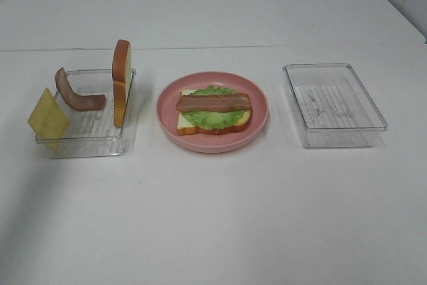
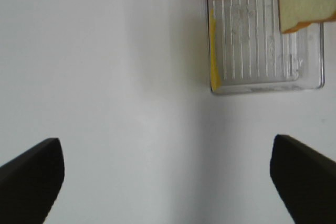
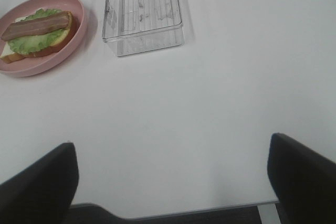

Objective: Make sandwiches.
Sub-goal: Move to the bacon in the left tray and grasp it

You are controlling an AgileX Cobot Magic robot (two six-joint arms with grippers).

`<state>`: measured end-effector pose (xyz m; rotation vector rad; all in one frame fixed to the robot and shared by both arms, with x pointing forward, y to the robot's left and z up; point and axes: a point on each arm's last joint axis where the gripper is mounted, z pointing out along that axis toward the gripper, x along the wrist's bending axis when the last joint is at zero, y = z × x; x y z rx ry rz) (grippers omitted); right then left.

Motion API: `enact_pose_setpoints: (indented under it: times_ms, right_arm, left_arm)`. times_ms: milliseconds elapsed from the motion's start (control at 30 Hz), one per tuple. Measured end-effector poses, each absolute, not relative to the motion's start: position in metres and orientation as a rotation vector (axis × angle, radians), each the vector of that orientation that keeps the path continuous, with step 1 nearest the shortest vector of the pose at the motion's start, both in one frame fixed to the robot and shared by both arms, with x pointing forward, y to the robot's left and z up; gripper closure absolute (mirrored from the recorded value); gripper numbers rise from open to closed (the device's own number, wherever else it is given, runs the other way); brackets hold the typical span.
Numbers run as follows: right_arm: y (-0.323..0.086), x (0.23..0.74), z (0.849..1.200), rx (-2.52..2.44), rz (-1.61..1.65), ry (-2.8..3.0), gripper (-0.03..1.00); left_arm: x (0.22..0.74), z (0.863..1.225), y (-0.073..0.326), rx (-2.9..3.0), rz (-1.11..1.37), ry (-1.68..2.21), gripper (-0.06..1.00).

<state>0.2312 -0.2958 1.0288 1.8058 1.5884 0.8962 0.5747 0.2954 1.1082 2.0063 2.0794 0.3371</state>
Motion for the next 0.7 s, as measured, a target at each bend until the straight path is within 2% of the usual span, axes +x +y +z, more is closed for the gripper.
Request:
enact_pose_setpoints:
  times_ms: [167, 533, 700]
  right_arm:
    - [-0.296, 0.231, 1.029, 1.806, 0.896, 1.588, 0.04]
    - [-0.296, 0.231, 1.029, 1.806, 0.896, 1.588, 0.04]
    - [-0.296, 0.231, 1.029, 1.806, 0.896, 1.588, 0.04]
  left_arm:
    - [0.603, 1.099, 0.294, 2.003, 0.317, 2.081, -0.05]
    - [0.675, 1.034, 0.289, 2.019, 0.201, 2.148, -0.05]
    - [0.709, 1.011, 0.268, 2.032, 0.184, 2.098, -0.05]
